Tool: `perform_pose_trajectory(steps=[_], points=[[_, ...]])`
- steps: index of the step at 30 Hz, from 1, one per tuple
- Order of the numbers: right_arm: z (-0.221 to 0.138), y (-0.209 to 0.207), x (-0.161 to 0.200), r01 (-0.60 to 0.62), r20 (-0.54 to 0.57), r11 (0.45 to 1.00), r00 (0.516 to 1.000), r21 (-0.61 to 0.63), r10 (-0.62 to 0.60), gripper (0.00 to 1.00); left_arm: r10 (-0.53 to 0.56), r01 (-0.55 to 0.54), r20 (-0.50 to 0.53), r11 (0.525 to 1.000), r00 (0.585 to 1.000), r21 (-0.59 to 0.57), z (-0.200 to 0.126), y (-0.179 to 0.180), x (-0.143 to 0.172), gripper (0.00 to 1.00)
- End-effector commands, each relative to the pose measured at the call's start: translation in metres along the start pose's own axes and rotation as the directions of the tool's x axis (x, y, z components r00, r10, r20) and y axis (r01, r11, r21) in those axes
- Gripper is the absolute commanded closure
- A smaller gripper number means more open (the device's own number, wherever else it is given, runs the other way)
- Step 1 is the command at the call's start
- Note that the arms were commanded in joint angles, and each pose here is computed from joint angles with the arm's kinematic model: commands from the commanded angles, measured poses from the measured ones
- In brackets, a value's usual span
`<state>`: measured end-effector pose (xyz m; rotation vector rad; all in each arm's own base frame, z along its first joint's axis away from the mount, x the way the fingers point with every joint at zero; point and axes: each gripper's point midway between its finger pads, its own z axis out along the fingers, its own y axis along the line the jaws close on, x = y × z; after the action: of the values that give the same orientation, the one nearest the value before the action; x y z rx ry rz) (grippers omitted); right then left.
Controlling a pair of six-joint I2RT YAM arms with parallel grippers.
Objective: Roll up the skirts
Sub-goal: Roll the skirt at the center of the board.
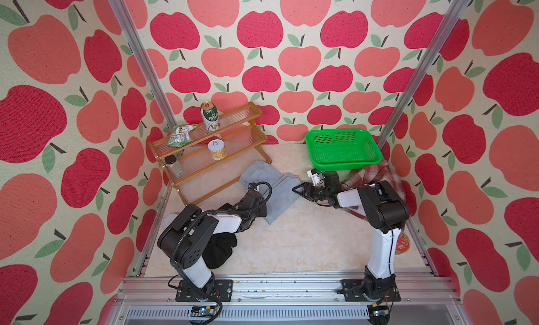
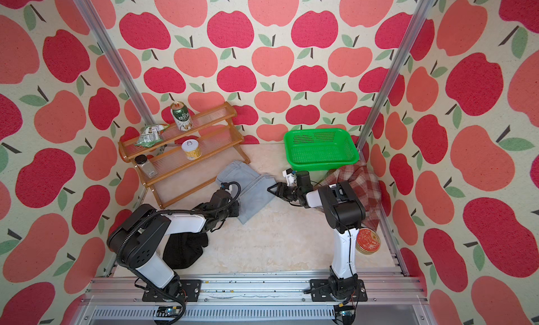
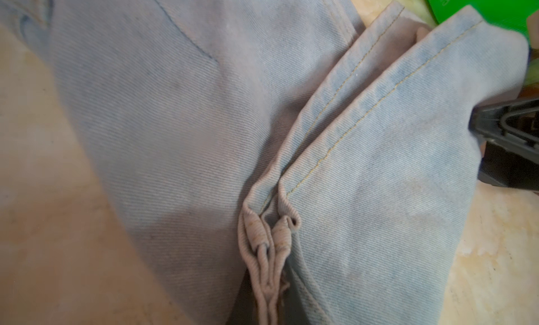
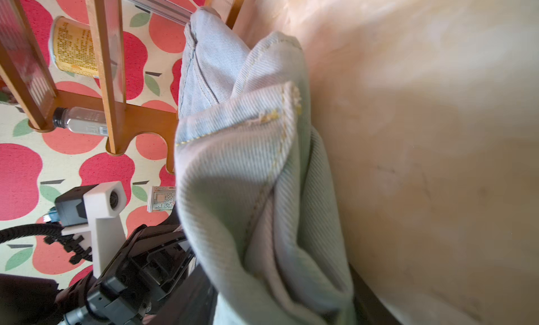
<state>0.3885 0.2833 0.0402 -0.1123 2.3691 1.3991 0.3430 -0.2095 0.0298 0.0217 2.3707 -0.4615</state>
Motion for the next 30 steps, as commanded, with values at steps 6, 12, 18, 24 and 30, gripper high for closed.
perform_pose_trajectory(steps=[6,12,18,24,30], points=[[0.000,0.008,0.000,-0.047,-0.008,0.999,0.999,0.016,0.047,0.87,0.125,-0.129,-0.058,0.988,0.990,-0.082,-0.010,0.014,0.007,0.57],[-0.023,0.015,0.013,-0.039,-0.041,0.995,0.998,0.091,0.042,0.90,0.401,-0.357,0.203,0.907,0.893,-0.223,-0.061,-0.008,-0.057,0.41],[-0.045,0.010,0.032,-0.074,-0.050,0.985,0.995,0.153,0.082,0.91,0.756,-0.731,0.370,0.639,0.540,-0.237,-0.095,-0.097,-0.054,0.32],[-0.062,0.012,0.033,-0.060,-0.049,0.980,0.996,0.188,0.070,0.93,0.903,-0.908,0.360,0.337,0.236,-0.248,-0.082,-0.162,0.007,0.28],[-0.068,0.014,0.027,-0.064,-0.035,0.979,0.997,0.193,0.072,0.94,0.934,-0.948,0.309,0.246,0.177,-0.201,-0.052,-0.190,0.044,0.27]])
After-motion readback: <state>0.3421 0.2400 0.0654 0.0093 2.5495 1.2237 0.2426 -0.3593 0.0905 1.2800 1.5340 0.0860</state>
